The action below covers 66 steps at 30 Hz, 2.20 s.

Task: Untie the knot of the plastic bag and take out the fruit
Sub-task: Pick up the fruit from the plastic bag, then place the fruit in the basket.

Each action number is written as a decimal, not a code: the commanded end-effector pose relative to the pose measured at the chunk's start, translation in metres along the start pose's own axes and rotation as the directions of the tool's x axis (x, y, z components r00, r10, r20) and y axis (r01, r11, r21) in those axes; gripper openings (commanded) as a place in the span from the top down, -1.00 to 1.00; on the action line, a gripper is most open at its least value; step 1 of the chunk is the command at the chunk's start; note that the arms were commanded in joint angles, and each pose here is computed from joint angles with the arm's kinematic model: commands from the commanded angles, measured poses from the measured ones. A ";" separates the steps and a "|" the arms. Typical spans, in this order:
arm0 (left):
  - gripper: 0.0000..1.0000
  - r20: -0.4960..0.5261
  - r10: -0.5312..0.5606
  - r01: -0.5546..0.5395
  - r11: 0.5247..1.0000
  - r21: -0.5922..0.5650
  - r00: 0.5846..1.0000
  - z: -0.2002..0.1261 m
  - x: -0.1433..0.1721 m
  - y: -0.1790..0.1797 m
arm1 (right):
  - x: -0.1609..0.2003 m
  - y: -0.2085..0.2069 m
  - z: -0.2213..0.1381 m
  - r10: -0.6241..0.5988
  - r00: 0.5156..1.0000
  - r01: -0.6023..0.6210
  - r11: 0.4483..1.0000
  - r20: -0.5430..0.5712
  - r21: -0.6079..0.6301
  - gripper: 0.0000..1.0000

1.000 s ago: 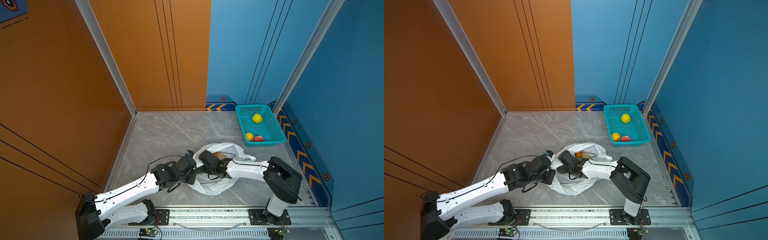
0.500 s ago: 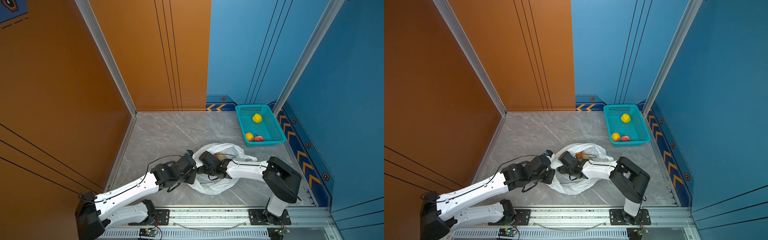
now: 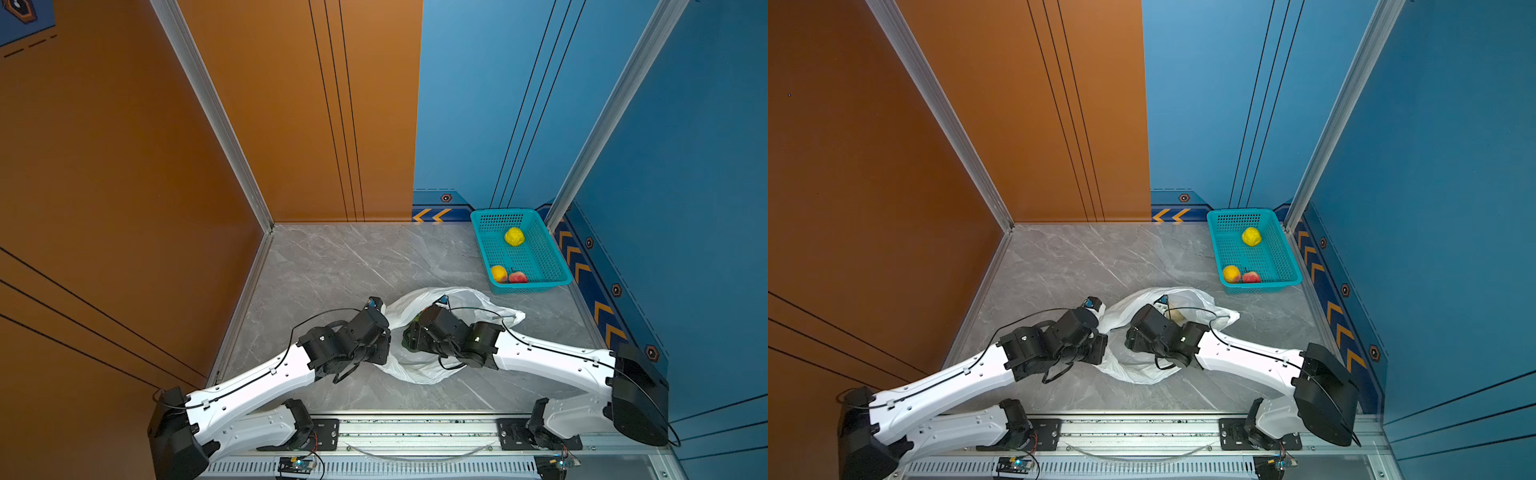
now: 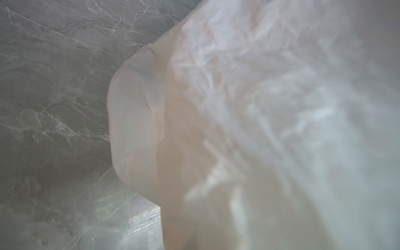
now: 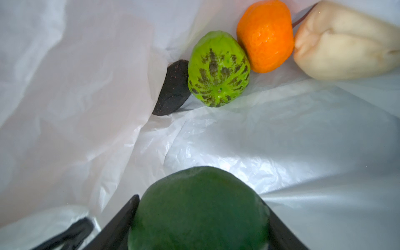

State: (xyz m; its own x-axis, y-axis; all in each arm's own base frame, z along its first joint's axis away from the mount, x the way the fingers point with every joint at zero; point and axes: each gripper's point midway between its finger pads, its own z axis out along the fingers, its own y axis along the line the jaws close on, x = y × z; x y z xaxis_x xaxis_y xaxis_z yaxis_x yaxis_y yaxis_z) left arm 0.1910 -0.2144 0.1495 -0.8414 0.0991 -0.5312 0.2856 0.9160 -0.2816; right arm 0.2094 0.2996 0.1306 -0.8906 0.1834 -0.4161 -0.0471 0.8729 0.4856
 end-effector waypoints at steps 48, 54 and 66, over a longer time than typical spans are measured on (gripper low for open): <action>1.00 0.084 -0.018 0.018 1.000 -0.006 0.996 -0.011 -0.024 -0.003 | -0.330 -0.244 -0.059 0.230 0.871 -0.348 0.912 0.433 0.216 -0.26; 1.00 0.089 -0.018 0.019 1.000 -0.007 0.996 -0.012 -0.025 -0.003 | -0.335 -0.294 -0.027 0.268 0.882 -0.391 0.875 0.387 0.284 -0.30; 1.00 0.090 -0.022 0.022 1.000 -0.005 0.996 -0.012 -0.024 -0.003 | -0.326 -0.319 -0.006 0.282 0.905 -0.390 0.849 0.319 0.357 -0.68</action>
State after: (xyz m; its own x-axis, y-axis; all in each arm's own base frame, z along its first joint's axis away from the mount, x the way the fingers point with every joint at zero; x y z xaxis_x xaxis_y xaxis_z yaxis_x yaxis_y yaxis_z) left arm 0.1997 -0.2131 0.1587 -0.8226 0.0761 -0.5636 0.2714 0.9234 -0.2713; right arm 0.5110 -0.0403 0.1075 -0.6658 0.5762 -0.4741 0.4790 0.8172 0.3205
